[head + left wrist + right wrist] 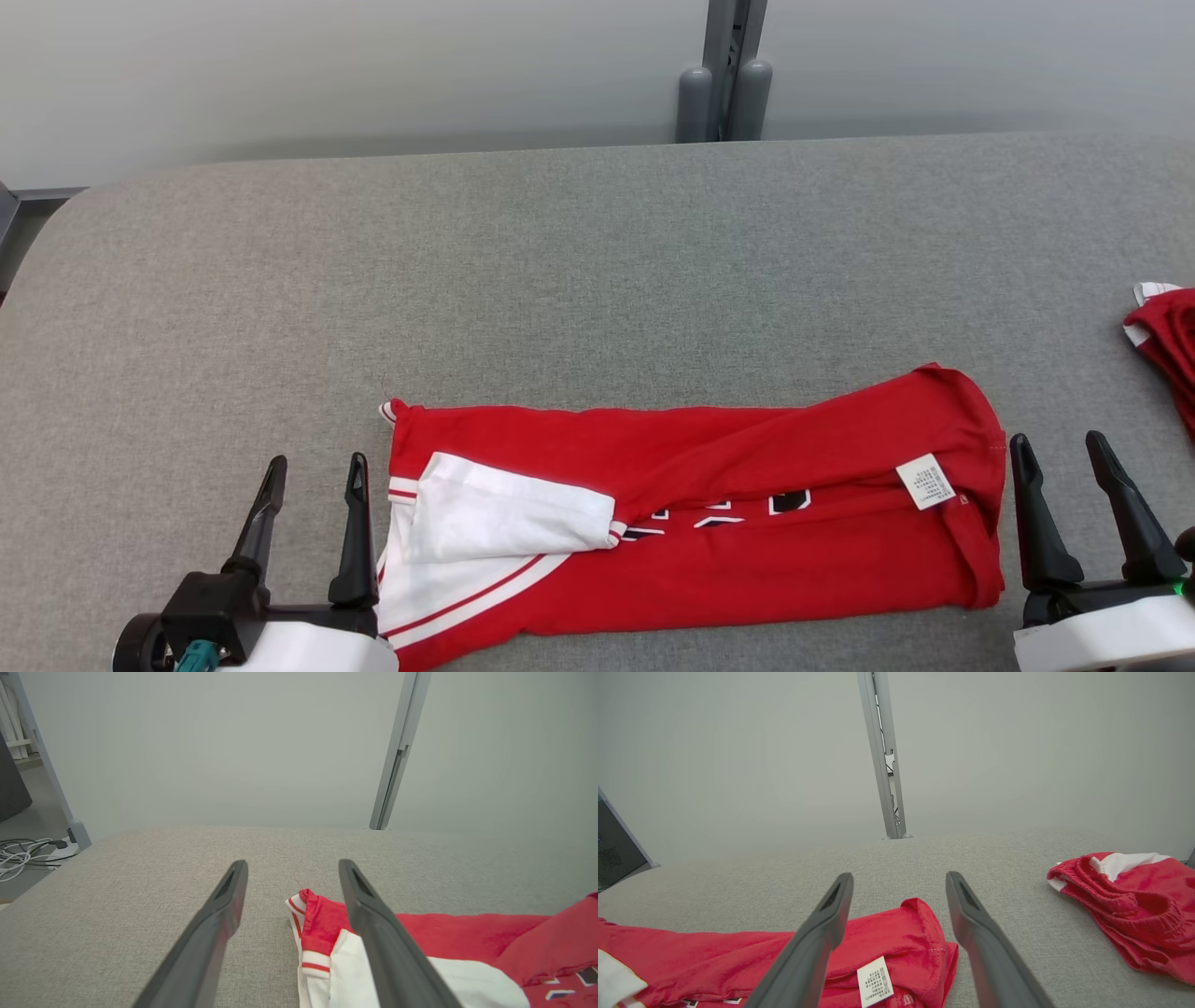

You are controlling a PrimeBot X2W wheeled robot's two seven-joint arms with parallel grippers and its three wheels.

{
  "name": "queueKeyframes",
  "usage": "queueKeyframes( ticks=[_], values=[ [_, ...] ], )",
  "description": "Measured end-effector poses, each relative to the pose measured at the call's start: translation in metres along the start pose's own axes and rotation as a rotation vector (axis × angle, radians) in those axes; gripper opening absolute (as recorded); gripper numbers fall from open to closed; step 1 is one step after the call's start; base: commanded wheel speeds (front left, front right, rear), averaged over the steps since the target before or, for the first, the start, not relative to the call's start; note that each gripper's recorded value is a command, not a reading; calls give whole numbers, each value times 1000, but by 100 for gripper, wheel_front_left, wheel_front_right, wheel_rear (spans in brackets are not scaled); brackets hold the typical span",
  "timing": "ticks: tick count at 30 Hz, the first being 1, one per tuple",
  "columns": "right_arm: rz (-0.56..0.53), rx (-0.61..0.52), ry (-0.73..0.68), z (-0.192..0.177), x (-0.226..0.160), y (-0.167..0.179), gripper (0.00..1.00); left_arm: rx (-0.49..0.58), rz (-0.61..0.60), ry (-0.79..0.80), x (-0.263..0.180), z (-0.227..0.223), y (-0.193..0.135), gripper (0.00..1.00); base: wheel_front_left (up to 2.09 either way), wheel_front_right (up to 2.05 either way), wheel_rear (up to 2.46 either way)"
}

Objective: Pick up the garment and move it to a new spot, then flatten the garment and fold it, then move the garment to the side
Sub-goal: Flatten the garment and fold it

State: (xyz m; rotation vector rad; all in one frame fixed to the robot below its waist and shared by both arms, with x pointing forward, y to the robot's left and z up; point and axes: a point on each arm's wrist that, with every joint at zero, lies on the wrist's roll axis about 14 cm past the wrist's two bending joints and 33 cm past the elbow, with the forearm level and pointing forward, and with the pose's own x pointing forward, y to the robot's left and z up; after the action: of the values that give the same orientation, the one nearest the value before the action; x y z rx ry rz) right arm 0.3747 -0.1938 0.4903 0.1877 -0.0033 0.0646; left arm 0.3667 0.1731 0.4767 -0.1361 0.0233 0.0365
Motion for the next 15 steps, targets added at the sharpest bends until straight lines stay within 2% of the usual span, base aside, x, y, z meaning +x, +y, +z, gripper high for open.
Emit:
queueKeyframes(
  ticks=[9,15],
  values=[
    [-23,8,43,-13,7,-9,100,-8,-8,1,5,-2,-3,100,0,0,0],
    [-53,19,167,-56,18,-21,100,-12,-20,-7,17,-1,-8,100,0,0,0]
  ],
)
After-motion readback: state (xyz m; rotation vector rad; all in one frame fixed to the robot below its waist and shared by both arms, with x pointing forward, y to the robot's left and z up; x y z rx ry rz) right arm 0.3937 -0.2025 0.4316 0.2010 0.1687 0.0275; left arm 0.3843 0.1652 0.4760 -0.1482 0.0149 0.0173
